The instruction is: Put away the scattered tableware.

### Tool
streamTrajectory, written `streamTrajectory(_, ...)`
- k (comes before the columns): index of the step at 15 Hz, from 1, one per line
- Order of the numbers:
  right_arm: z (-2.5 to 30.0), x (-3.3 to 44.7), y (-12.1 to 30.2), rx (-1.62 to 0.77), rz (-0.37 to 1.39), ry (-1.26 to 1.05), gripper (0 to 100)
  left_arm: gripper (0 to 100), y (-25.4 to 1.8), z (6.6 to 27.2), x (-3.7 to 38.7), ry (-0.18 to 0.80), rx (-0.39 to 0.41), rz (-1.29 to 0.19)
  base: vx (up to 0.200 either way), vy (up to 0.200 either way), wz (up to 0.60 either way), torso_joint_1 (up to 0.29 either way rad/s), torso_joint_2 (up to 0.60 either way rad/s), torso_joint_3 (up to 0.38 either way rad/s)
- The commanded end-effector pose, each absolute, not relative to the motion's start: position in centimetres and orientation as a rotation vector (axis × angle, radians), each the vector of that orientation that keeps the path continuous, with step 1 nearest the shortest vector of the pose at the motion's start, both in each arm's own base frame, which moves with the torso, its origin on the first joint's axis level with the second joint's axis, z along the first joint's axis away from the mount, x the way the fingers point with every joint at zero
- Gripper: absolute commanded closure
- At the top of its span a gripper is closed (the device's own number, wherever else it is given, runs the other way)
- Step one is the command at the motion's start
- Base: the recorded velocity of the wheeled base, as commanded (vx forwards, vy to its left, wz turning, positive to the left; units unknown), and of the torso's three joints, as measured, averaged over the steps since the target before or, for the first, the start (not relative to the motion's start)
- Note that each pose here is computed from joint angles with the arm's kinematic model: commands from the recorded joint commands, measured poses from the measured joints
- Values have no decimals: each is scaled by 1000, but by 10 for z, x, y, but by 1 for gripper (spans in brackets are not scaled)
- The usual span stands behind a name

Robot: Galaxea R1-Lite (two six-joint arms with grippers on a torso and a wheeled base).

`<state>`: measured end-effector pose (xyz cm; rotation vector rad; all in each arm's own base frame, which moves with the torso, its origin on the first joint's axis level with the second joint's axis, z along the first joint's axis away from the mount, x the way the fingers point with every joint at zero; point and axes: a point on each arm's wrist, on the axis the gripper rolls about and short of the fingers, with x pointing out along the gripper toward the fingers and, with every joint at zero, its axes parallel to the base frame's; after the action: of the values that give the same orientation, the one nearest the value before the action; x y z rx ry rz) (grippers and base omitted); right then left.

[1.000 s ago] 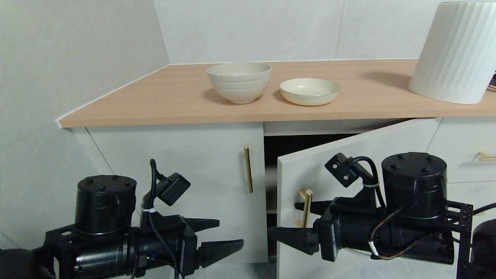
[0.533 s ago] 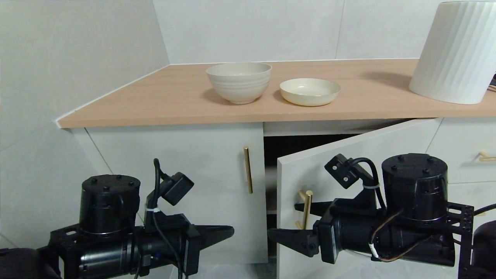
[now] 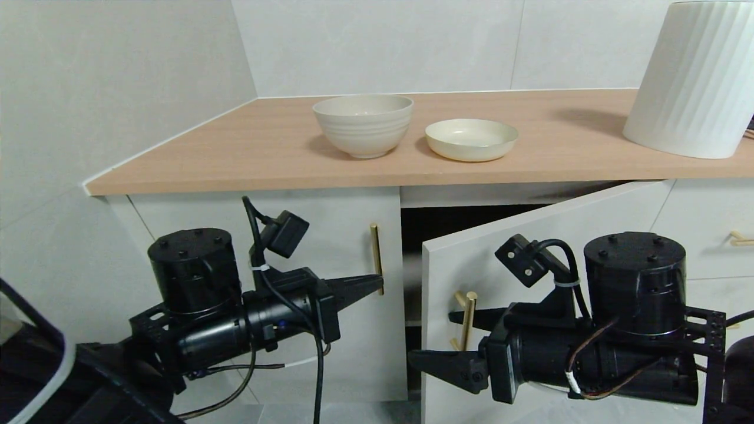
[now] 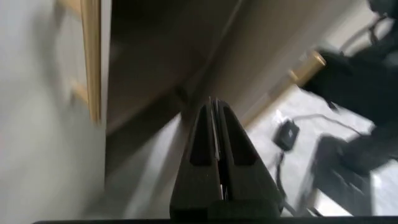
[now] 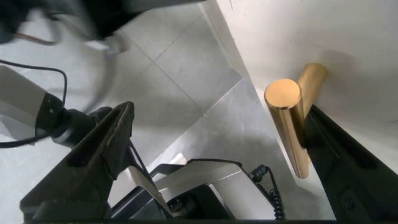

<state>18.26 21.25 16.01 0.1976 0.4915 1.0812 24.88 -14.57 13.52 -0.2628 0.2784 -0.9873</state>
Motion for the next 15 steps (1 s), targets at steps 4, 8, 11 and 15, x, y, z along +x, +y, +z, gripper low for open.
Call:
streamTrajectory(4, 163, 182, 212, 199, 1084, 476, 0, 100, -174, 71, 268, 246, -255, -940, 0, 0, 0, 0, 0, 0)
streamTrajectory(8, 162, 182, 211, 197, 1083, 481, 0, 100, -201, 66, 278, 204, -253, -989, 0, 0, 0, 0, 0, 0)
streamTrajectory(11, 160, 180, 209, 192, 1080, 486, 0, 100, -213, 78, 283, 215, -249, -1010, 0, 0, 0, 0, 0, 0)
streamTrajectory(15, 155, 177, 204, 176, 1061, 496, 0, 100, -226, 81, 273, 209, -245, -1059, 0, 0, 0, 0, 0, 0)
